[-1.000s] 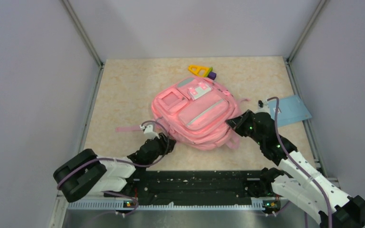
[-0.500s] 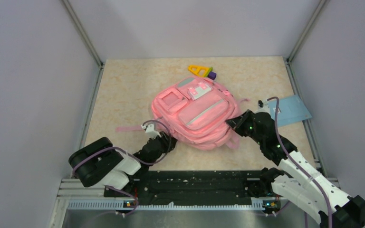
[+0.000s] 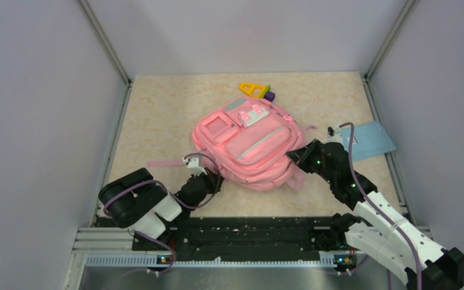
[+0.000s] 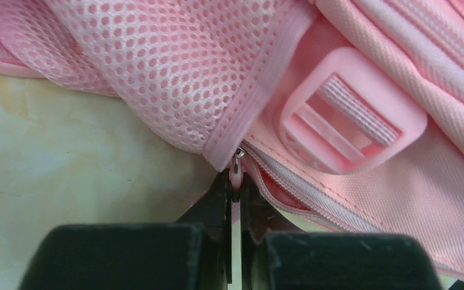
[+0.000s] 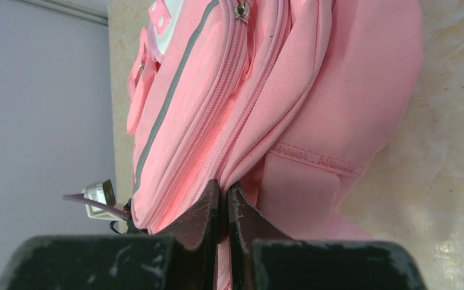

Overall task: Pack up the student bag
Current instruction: Zip the student bag at the center of the board.

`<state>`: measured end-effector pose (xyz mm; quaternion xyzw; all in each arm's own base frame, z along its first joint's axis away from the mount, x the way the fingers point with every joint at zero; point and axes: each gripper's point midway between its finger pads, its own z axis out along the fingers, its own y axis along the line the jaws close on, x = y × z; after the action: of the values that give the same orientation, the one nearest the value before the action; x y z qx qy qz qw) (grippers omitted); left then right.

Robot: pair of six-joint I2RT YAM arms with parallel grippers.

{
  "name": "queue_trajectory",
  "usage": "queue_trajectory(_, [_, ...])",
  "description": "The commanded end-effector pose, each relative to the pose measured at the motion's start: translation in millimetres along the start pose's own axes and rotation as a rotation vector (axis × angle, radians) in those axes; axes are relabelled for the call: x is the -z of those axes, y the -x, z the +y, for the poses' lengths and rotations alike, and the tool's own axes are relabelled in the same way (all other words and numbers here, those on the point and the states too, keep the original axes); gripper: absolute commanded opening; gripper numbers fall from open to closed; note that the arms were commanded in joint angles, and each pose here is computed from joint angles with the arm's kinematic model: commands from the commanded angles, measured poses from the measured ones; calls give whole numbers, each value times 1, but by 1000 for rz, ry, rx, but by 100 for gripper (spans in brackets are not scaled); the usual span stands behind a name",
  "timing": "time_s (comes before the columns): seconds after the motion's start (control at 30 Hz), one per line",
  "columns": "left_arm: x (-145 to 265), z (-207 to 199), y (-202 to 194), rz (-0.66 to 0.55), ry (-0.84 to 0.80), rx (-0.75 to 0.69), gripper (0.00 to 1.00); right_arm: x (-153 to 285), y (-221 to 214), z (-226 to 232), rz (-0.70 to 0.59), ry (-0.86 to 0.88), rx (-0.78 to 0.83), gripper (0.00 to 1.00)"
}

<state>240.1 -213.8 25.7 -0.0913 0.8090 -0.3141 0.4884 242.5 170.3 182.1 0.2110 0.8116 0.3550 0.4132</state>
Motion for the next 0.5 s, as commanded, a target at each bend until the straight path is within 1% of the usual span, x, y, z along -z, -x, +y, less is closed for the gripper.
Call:
queue_trajectory(0.0, [7, -29, 3, 16, -153, -63, 0, 15, 44, 77, -126, 259, -34, 0])
queue_trajectory(0.13, [14, -47, -10, 89, -235, -128, 0, 12, 44, 76, -134, 261, -36, 0])
queue_trajectory(0.23, [21, -63, -14, 114, -276, -172, 0, 9, 44, 73, -138, 248, -31, 0])
queue_trajectory(0.37, [28, -83, -14, 152, -308, -222, 0, 7, 46, 71, -159, 247, -34, 0])
queue_trajectory(0.47, [34, -104, -13, 193, -375, -241, 0, 4, 45, 66, -169, 235, -39, 0])
